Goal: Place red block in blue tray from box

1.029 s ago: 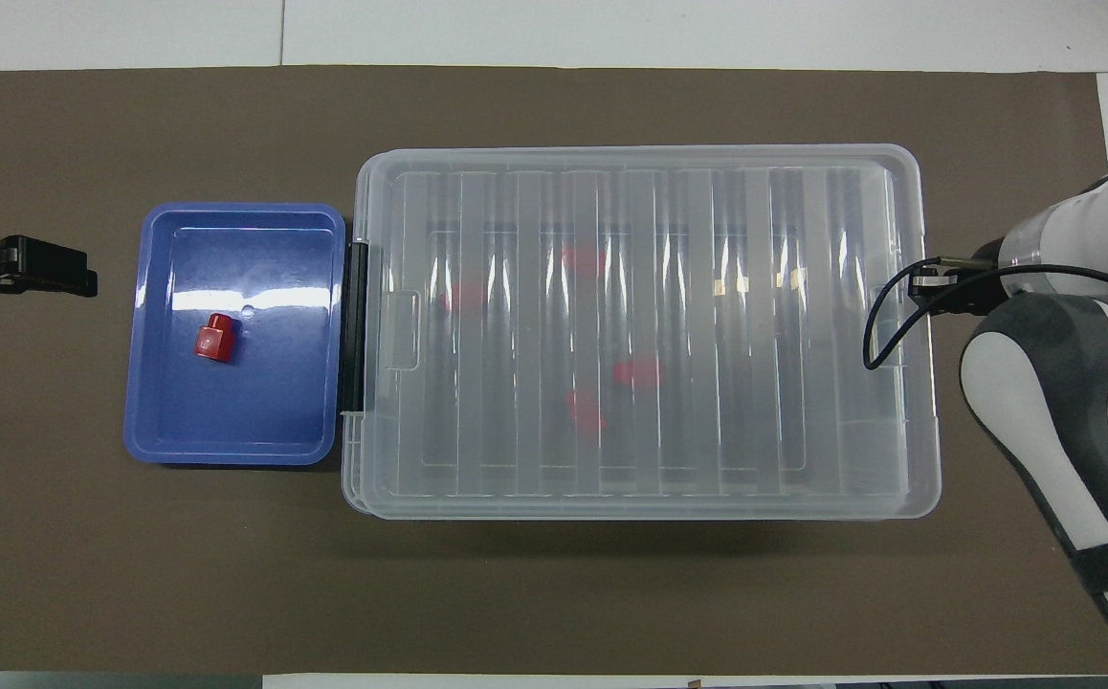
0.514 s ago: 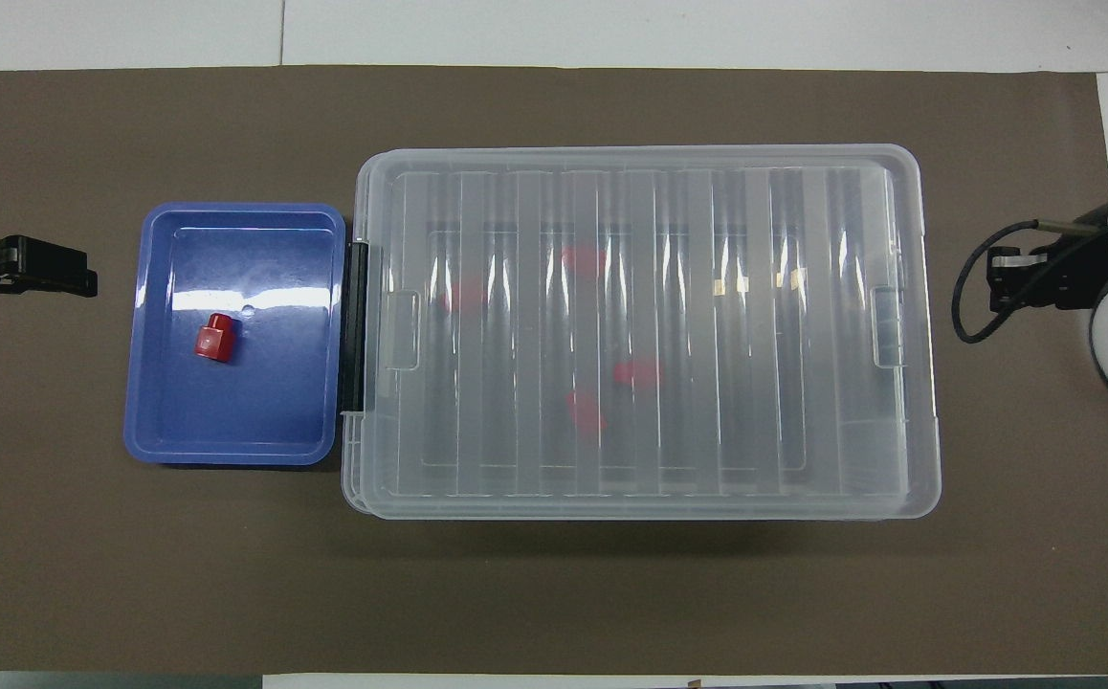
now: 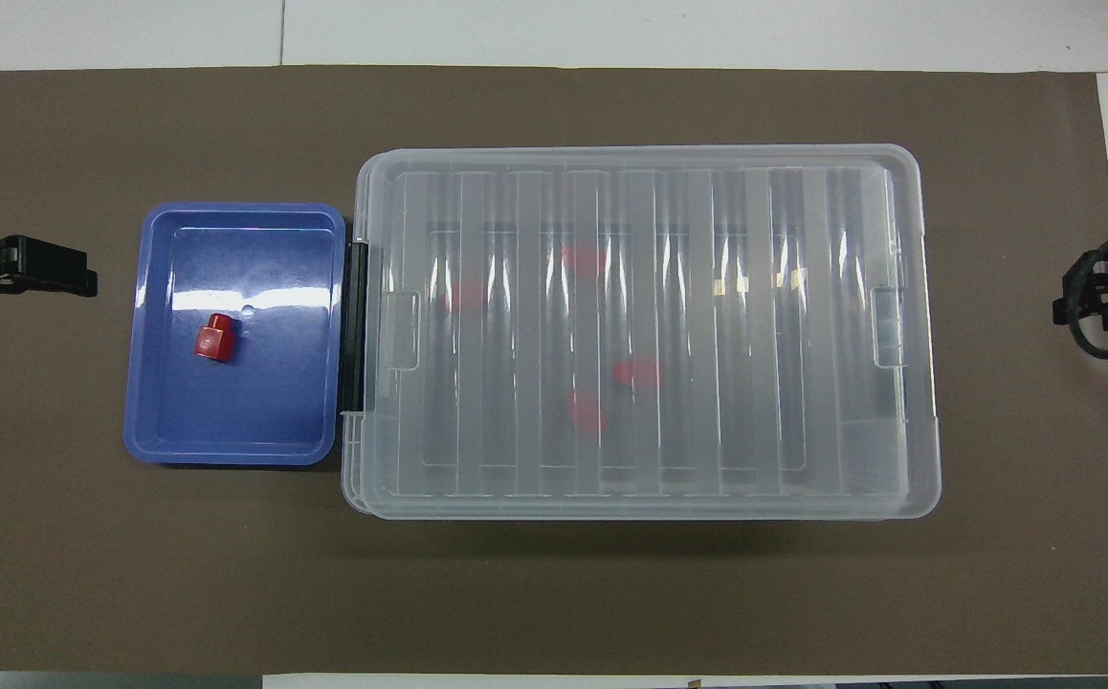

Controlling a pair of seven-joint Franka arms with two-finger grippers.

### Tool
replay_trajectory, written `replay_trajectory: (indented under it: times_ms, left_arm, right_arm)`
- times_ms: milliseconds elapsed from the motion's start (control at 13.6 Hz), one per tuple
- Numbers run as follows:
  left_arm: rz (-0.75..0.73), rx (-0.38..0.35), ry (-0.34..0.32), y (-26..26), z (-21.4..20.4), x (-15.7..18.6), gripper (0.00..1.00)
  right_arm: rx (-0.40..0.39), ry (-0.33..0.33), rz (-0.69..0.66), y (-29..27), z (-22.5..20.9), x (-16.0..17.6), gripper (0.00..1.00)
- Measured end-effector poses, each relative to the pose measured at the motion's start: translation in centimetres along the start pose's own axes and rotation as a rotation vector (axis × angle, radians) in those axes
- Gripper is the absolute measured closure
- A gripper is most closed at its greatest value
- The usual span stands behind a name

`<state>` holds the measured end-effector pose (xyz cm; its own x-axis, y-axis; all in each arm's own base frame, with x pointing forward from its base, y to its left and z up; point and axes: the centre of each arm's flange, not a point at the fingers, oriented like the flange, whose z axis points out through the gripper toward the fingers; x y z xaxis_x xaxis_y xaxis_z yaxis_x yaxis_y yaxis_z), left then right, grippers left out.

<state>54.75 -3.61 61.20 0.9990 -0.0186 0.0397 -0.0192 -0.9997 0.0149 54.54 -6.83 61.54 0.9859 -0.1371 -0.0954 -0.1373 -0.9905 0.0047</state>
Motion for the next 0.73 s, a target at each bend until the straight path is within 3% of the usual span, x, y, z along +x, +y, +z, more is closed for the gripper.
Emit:
replay_trajectory:
  times_ms: [220, 735]
  left_arm:
    - [0.0, 0.0, 0.0, 0.0, 0.0, 0.0, 0.0]
    - [0.0, 0.0, 0.0, 0.0, 0.0, 0.0, 0.0]
  right_arm:
    - [0.0, 0.002, -0.001, 0.14, -0.15, 0.0, 0.0]
    - [0.0, 0.0, -0.003, 0.03, -0.11, 0.01, 0.0]
